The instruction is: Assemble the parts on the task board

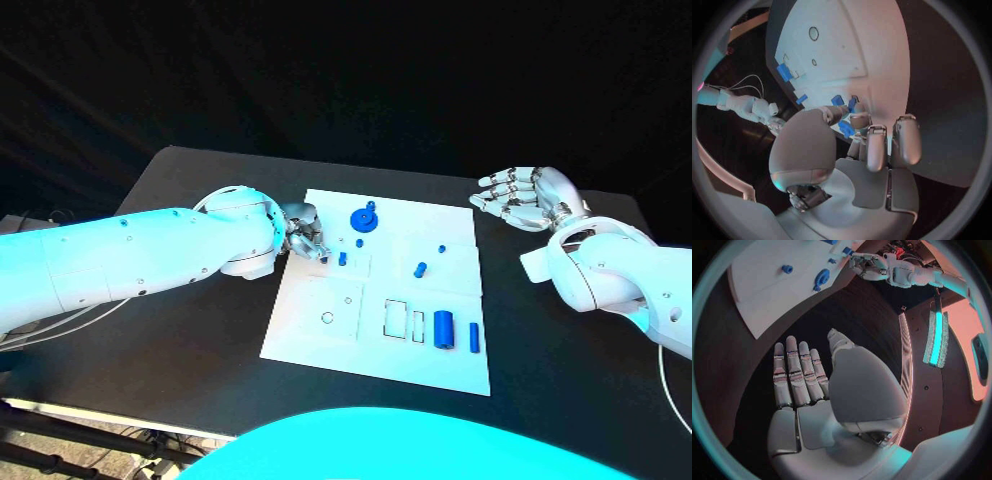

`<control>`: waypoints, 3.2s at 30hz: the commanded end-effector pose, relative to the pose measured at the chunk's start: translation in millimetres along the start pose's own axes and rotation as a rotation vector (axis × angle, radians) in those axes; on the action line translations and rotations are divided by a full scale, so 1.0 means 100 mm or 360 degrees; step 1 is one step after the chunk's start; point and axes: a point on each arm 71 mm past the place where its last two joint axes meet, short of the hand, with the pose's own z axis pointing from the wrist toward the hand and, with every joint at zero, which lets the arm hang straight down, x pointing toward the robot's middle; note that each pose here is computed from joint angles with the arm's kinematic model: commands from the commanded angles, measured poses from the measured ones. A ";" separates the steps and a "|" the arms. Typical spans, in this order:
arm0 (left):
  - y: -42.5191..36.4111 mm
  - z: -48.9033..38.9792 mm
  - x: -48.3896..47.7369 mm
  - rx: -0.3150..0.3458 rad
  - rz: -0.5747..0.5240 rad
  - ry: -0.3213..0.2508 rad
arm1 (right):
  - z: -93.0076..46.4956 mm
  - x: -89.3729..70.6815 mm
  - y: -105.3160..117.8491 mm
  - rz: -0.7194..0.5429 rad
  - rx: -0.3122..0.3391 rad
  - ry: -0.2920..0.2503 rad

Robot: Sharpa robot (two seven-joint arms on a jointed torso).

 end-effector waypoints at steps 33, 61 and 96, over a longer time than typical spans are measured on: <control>-0.023 0.071 0.076 -0.0003 0.0005 0.0088 | 0.00 0.02 0.00 0.0005 -0.0016 0.0030; 0.070 0.101 0.086 -0.0039 -0.0039 0.0083 | -0.01 0.03 -0.03 0.0014 0.0002 0.0031; -0.238 -0.049 -0.367 0.0530 -0.0450 -0.0289 | -0.01 0.03 -0.04 0.0017 0.0016 0.0019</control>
